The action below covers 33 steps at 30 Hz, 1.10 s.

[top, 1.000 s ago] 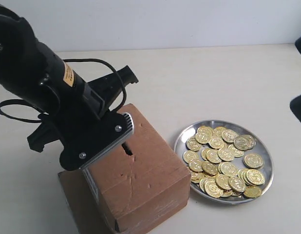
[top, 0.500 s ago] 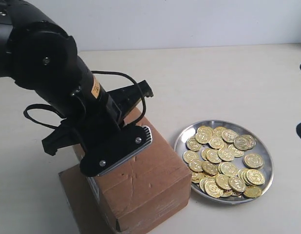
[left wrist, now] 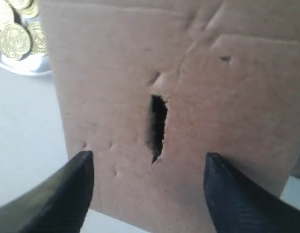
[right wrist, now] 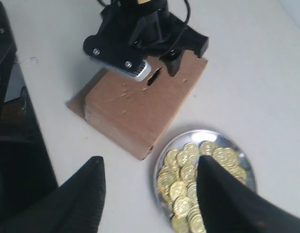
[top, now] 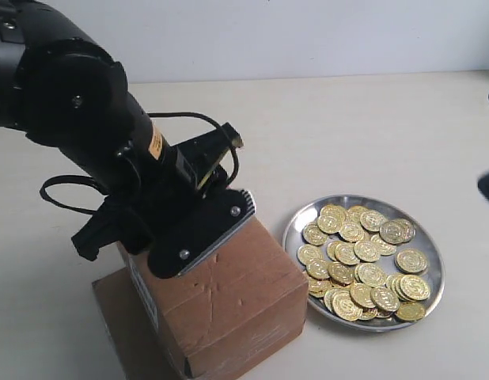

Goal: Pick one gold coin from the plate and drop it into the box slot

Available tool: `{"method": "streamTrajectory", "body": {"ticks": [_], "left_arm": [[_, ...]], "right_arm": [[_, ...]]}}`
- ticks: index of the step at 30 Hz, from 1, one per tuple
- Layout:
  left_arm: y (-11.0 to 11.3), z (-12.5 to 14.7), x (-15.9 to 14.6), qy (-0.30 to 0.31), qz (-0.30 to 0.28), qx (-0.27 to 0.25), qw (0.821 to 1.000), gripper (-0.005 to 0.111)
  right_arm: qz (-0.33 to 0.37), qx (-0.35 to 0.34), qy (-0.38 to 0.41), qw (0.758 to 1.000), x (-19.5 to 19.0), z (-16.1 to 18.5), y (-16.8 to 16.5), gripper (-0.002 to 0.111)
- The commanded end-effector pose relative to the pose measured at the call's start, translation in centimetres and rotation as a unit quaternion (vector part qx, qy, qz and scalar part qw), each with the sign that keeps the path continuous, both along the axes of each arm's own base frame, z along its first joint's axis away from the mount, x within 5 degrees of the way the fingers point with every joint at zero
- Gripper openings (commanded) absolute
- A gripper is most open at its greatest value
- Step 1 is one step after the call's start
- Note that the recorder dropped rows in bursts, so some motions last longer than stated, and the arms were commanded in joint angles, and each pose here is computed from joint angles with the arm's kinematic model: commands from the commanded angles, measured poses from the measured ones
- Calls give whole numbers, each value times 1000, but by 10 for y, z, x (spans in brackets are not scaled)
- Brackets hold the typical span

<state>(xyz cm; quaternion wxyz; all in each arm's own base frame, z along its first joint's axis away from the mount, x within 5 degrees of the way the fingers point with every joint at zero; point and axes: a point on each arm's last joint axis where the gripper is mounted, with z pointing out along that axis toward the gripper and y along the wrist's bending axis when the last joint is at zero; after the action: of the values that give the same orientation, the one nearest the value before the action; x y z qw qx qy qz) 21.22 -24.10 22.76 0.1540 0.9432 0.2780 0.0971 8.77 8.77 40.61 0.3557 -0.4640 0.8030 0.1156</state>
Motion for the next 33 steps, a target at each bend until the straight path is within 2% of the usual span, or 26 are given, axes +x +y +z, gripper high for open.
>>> {"method": "streamTrajectory", "body": {"ticks": [1, 2, 3, 4, 8, 10, 14, 16, 18, 20, 22, 25, 27, 29, 32, 33], "left_arm": [[7, 31, -5, 5, 143, -81, 986, 49], [12, 38, -6, 2, 165, -90, 982, 39], [20, 51, -8, 6, 208, -113, 972, 19], [27, 60, -10, 13, 240, -135, 961, 1], [67, 98, -20, 28, 362, -228, 903, 0], [89, 114, -30, 41, 412, -297, 861, 0], [116, 128, -61, 88, 437, -465, 765, 0], [125, 125, -78, 112, 435, -542, 710, 0], [134, 110, -90, 115, 432, -592, 671, 0], [144, 86, -98, 120, 453, -614, 635, 0], [153, 65, -105, 120, 473, -625, 609, 0], [166, 38, -115, 134, 508, -640, 561, 0], [171, 27, -121, 148, 523, -646, 536, 0], [176, 14, -123, 171, 553, -650, 493, 0], [179, -11, -129, 201, 588, -627, 470, 0], [180, -21, -131, 212, 604, -618, 457, 0]], "right_arm": [[-71, 74, -143, 984, 19, 23, -3, 23], [-89, 94, -177, 976, 23, 29, -3, 13], [-106, 111, -210, 966, 27, 36, -5, 3], [-123, 128, -227, 957, 29, 40, -6, 0], [-173, 201, -268, 926, 29, 37, -15, 0], [-189, 234, -274, 914, 24, 20, -21, 0], [-177, 296, -290, 893, 8, -30, -31, 0], [-169, 322, -278, 889, -1, -58, -35, 0], [-195, 363, -249, 877, -8, -81, -43, 0], [-236, 403, -222, 856, -13, -99, -54, 0], [-252, 426, -215, 842, -18, -116, -61, 0], [-234, 426, -236, 841, -26, -137, -66, 0], [-232, 441, -220, 839, -29, -150, -67, 0], [-233, 443, -209, 840, -31, -167, -68, 0], [-239, 433, -202, 846, -31, -189, -68, 0], [-236, 432, -208, 845, -32, -191, -69, 0]]}}
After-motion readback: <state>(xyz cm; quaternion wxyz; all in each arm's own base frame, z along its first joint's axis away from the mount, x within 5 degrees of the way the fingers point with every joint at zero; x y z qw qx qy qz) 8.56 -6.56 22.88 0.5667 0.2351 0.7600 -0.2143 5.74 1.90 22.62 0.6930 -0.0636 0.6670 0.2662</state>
